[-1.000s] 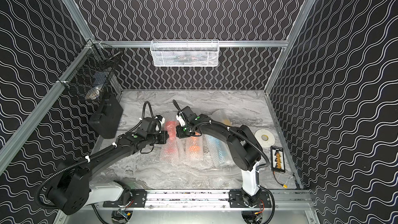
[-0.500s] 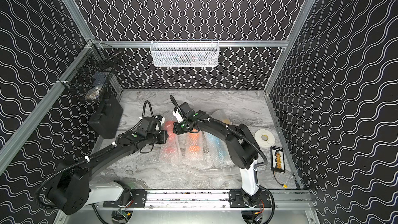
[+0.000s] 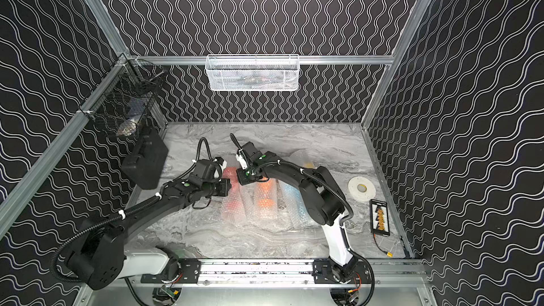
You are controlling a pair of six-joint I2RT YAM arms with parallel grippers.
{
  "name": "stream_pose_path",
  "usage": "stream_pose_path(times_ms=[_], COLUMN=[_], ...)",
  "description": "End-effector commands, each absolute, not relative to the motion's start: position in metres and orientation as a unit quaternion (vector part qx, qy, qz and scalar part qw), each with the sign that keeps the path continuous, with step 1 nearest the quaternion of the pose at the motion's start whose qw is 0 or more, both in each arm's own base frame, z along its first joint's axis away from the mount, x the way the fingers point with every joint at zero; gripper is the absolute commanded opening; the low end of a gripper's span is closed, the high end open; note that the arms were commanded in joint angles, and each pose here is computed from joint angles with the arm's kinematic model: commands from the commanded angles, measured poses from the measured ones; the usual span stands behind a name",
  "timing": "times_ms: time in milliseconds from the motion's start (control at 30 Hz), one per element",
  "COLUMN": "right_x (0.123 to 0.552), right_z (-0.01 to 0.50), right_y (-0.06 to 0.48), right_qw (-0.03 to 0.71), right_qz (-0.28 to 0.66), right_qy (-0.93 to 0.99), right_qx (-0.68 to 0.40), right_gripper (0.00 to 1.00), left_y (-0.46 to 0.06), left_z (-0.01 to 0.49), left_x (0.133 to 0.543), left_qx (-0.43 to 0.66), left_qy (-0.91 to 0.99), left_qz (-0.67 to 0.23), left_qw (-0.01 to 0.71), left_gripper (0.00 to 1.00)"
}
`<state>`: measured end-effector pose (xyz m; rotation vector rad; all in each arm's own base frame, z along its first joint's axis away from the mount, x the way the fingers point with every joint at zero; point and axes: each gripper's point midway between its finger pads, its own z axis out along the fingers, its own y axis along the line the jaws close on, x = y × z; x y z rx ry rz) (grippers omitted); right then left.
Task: Unpack wine glasses from bubble wrap
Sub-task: Unwrap the wine glass from the bubble wrap.
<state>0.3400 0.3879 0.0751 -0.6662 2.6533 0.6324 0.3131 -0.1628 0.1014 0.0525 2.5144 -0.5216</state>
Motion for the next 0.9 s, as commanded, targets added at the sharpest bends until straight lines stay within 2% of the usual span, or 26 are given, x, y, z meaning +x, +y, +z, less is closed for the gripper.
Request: stream_pose_path(times_ms=[0, 267, 867], right_x=[0.340, 0.340, 0.342], right_z=[0.073, 0.073, 0.076], right_y=[0.386, 0.384, 0.377], right_qw=[0.168, 0.169, 0.169], right_qz=[0.216, 0.219, 0.241], right_qy=[0.933, 0.934, 0.933], right_qx=[-0.233, -0.227, -0.208], right_gripper=[0.10, 0.04, 0.02], left_y=[-0.165, -0.156, -0.130], left_z=[0.107, 0.098, 0.079], left_x=[0.318, 0.316, 0.305], left_qx=[0.019, 0.010, -0.014], left_qy=[0.937, 0.944, 0.959], left_qz=[-0.196, -0.171, -0.106], left_qw=[0.290, 0.281, 0.261], left_gripper=[0.01, 0.01, 0.01])
